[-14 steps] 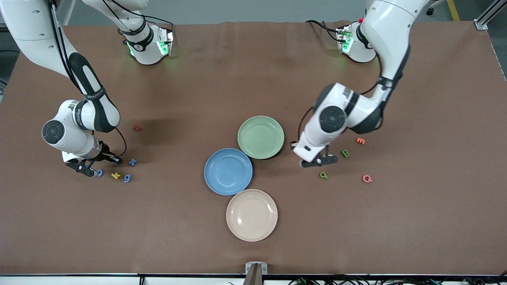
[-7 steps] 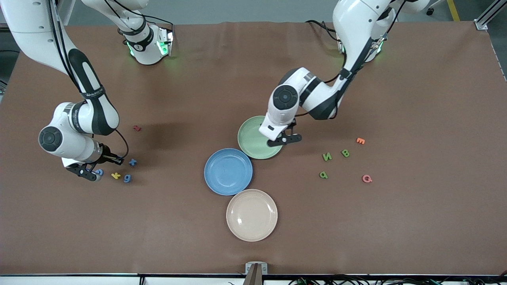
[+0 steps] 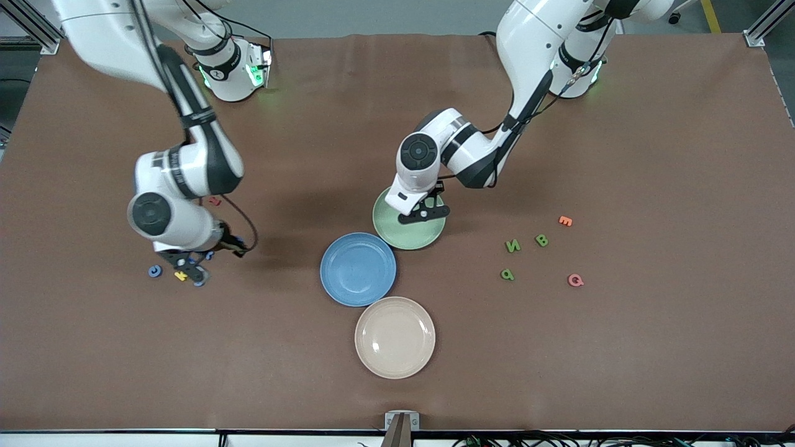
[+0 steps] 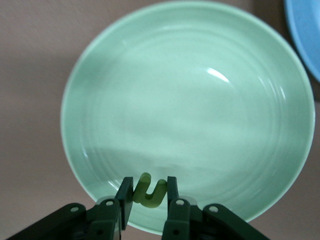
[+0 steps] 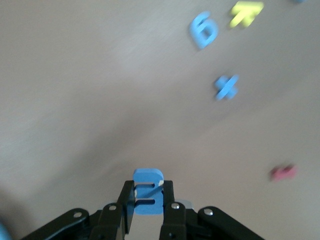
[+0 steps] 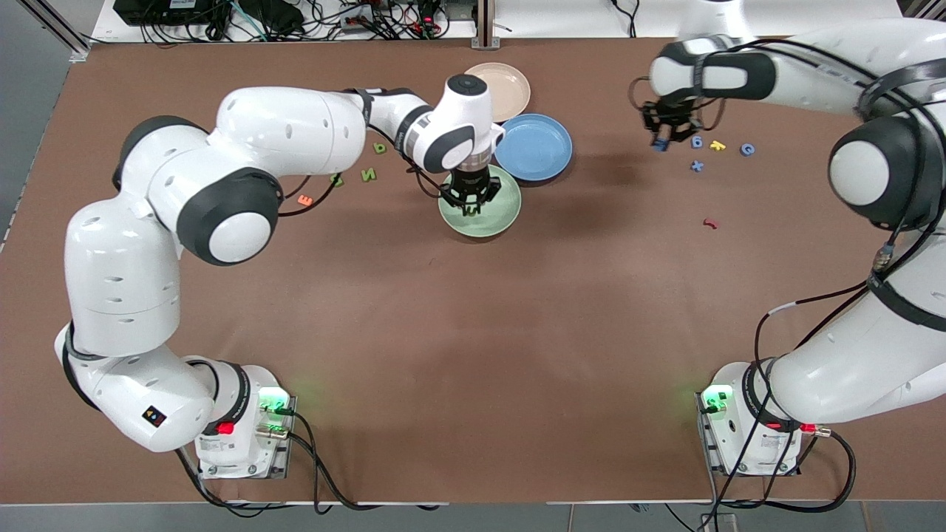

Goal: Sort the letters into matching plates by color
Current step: 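Carry green u to the green plate while the right gripper lifts blue E, then open the left gripper over the green plate while the right gripper nears blue plate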

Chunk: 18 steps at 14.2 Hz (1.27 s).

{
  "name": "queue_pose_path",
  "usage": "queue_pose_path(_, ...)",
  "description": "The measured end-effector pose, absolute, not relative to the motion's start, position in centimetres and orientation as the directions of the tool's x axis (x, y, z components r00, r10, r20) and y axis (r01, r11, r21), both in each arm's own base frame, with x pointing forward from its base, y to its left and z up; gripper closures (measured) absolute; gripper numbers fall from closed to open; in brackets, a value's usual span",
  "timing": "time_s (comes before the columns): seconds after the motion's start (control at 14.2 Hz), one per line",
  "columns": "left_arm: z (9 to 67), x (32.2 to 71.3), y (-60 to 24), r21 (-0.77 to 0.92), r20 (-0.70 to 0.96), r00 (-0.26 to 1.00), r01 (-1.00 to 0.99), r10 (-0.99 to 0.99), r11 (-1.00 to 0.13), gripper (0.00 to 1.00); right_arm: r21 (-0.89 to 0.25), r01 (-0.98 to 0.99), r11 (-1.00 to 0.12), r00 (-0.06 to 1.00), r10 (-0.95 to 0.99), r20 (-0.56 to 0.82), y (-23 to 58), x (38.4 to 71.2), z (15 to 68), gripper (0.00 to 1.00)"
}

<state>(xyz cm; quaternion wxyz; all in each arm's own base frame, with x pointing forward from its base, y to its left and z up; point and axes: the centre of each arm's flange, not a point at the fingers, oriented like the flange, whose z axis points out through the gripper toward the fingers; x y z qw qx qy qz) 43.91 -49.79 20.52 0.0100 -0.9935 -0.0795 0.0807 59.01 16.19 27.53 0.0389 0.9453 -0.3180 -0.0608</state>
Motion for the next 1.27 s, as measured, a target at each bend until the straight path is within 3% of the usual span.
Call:
queue_pose_path(0.42,20.0,43.1,-50.7,-0.035,-0.162,0.976,0.141,0.145,-0.989,0.65,0.040,-0.712,-0.701,0.697,-0.712,-0.082,27.7,59.2,29.3,0.73)
queue_pose_path(0.56,20.2,43.2,-50.8,-0.032,-0.160,0.976,0.142,0.146,-0.989,0.50,0.035,-0.731,-0.682,0.678,-0.731,-0.078,29.6,59.7,28.7,0.73)
queue_pose_path(0.92,21.8,44.8,-50.5,-0.009,-0.139,0.977,0.162,0.162,-0.987,0.02,0.031,-0.752,-0.658,0.655,-0.752,-0.075,33.0,60.5,26.8,0.73)
queue_pose_path(1.27,25.0,49.4,-46.1,0.023,-0.110,0.979,0.173,0.170,-0.985,0.00,0.028,-0.758,-0.652,0.649,-0.758,-0.070,35.1,60.5,23.0,0.73)
